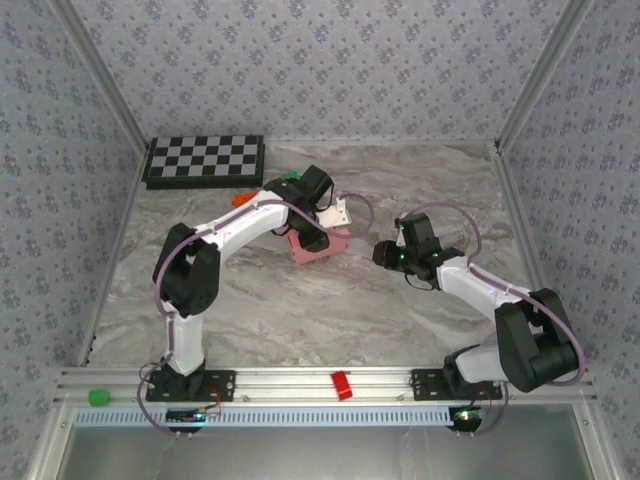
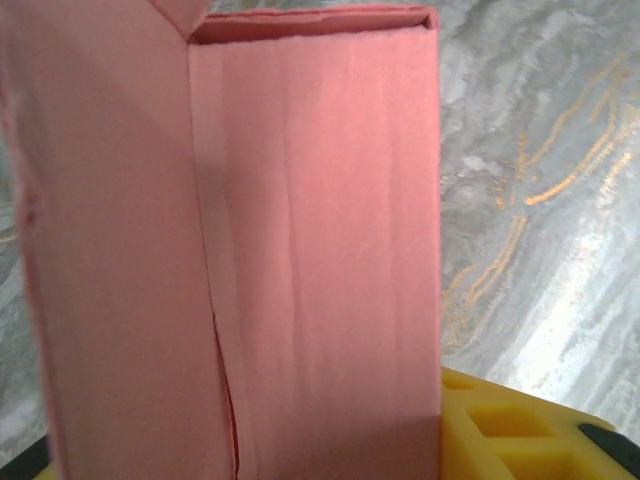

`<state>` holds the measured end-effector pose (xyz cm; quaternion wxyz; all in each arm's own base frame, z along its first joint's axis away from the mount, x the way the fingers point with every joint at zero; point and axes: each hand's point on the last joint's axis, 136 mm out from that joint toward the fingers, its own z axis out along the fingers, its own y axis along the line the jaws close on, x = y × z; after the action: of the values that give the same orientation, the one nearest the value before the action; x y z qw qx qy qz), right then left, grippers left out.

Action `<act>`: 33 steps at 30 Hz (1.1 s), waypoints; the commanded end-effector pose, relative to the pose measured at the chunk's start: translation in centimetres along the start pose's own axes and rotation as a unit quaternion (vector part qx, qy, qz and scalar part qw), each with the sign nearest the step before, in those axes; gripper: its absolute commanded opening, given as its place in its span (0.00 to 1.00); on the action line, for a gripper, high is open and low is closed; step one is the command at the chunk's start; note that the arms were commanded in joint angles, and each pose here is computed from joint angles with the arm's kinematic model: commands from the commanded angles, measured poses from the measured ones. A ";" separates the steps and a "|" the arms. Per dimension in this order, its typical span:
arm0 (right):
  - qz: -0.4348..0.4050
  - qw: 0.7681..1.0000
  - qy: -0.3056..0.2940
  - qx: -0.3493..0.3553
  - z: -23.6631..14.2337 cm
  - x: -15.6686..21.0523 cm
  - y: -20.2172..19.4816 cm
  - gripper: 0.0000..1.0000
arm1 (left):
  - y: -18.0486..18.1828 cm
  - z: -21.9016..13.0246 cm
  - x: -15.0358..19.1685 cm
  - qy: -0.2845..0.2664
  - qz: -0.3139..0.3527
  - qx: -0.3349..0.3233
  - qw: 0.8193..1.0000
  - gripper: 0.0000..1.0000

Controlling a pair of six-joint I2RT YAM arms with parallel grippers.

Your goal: Fold the paper box

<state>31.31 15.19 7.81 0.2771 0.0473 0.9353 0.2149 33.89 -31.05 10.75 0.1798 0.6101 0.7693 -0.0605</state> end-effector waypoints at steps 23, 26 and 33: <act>0.007 0.999 0.006 0.031 -0.7 1.4 -1.9 0.41 | -1.7 0.0 -1.5 -0.059 0.135 0.101 0.984 0.64; 0.006 0.999 0.006 0.032 -0.7 1.3 -1.9 0.41 | -1.6 -0.4 -1.7 -0.061 0.131 0.097 0.985 0.69; -0.003 0.999 0.004 0.033 -1.0 0.7 -1.7 0.43 | -1.2 -2.0 -2.2 -0.067 0.115 0.078 0.988 0.82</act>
<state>30.03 14.04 6.78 0.2644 0.0553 0.9429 0.1947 32.72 -32.62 10.38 0.1658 0.7070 0.6736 -0.1378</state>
